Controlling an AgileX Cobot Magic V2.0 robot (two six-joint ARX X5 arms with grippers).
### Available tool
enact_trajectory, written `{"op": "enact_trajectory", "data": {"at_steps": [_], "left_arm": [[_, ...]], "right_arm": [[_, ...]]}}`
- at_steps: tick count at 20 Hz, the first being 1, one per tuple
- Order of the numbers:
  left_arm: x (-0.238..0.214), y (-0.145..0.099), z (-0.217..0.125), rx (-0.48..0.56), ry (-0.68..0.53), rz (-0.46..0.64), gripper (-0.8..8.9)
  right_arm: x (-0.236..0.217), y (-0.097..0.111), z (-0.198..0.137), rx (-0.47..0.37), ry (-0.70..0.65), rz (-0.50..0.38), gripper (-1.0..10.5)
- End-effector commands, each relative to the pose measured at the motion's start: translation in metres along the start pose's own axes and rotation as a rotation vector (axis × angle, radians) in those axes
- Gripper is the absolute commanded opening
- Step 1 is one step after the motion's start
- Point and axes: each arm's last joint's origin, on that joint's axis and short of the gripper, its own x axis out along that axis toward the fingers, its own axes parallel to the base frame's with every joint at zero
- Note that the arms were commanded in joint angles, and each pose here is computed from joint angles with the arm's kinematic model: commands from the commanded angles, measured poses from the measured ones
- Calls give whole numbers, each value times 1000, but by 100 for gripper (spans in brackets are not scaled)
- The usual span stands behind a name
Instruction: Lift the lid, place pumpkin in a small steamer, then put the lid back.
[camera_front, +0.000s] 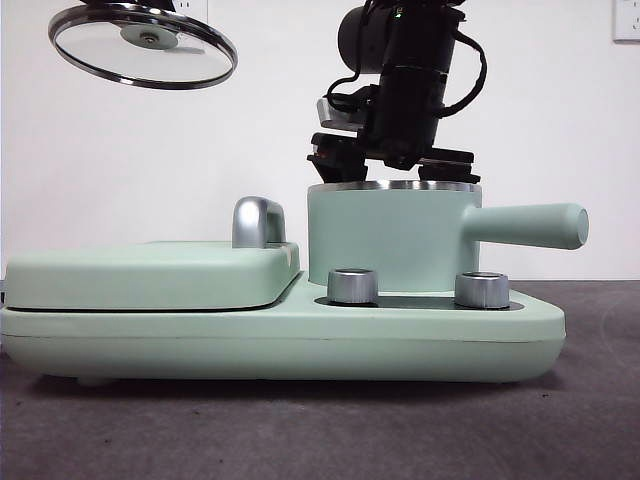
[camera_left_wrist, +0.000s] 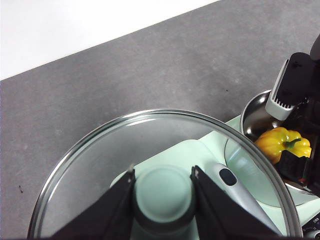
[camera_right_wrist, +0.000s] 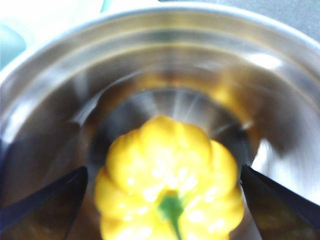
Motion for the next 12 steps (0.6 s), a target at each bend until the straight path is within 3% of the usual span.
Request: {"op": "enact_trajectory", "data": {"at_steps": [1, 7, 12], "left_arm": [[-8, -1, 9, 0, -57, 3, 50], [-7, -1, 9, 1, -58, 3, 50], [-2, 0, 8, -4, -44, -2, 50]], "right_arm": [[-19, 1, 14, -4, -31, -1, 487], [-81, -1, -3, -4, 94, -76, 482], [-124, -7, -68, -6, 91, -121, 482]]}}
